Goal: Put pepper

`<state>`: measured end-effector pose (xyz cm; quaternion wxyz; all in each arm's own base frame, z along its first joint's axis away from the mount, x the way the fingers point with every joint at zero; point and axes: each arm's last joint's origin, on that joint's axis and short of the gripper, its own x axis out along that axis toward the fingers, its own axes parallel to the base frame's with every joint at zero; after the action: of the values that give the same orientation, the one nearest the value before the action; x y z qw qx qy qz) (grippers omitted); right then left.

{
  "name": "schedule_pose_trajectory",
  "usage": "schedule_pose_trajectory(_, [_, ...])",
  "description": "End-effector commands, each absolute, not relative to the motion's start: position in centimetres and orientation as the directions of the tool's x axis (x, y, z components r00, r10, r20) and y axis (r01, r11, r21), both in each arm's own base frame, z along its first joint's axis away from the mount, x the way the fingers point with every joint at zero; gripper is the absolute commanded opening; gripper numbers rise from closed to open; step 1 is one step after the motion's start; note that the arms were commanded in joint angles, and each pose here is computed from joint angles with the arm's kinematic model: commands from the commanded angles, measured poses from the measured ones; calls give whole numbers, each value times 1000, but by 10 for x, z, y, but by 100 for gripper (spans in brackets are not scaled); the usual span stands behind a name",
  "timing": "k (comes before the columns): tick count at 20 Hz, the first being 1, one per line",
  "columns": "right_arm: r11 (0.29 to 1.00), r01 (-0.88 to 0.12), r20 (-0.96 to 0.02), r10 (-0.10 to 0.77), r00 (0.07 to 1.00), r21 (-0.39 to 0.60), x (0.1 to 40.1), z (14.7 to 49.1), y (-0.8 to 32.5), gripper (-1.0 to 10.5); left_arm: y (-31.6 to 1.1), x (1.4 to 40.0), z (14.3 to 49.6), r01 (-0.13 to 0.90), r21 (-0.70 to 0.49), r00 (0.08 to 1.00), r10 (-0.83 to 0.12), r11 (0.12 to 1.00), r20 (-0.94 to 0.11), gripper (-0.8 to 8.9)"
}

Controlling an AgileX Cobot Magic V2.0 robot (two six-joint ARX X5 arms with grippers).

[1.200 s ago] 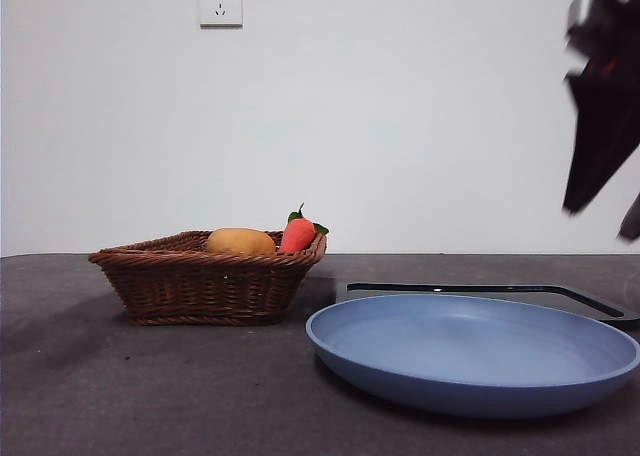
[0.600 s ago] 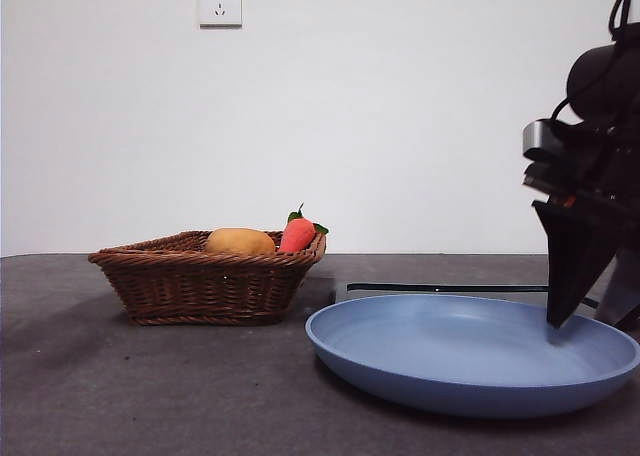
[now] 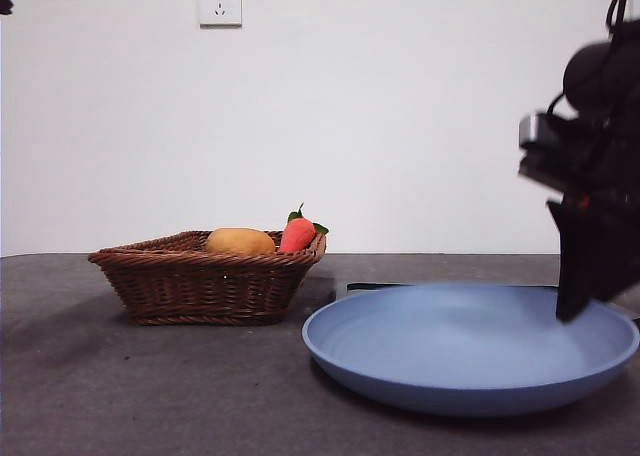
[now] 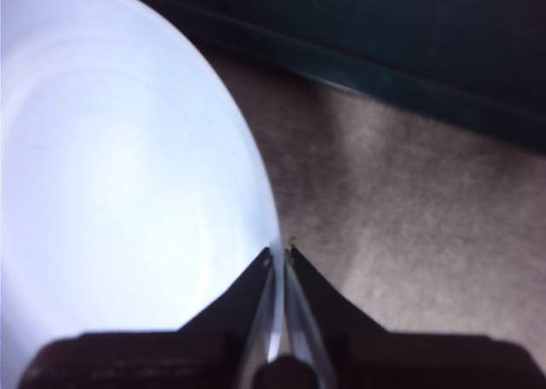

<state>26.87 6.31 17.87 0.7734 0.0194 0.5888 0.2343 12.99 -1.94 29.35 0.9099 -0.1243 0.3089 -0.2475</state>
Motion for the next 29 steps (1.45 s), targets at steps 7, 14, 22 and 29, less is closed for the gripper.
schedule_pose_trajectory(7, [899,-361,-785,406,468,250,237,261,47,5,-62,211,321,268,-358,630,-444,894,-637,349])
schedule_pose_trajectory(14, [913,-350,-683,394,616,210,203,307,31,5,-118,309,307,190,-273,536,-333,943,-776,349])
schedule_pose_trajectory(22, [912,-352,-671,396,627,209,195,312,30,5,-151,365,247,94,-230,415,-248,969,-875,349])
schedule_pose_trajectory(29, [909,-357,-672,402,622,214,194,312,30,5,-156,379,209,35,-200,358,-199,979,-912,349])
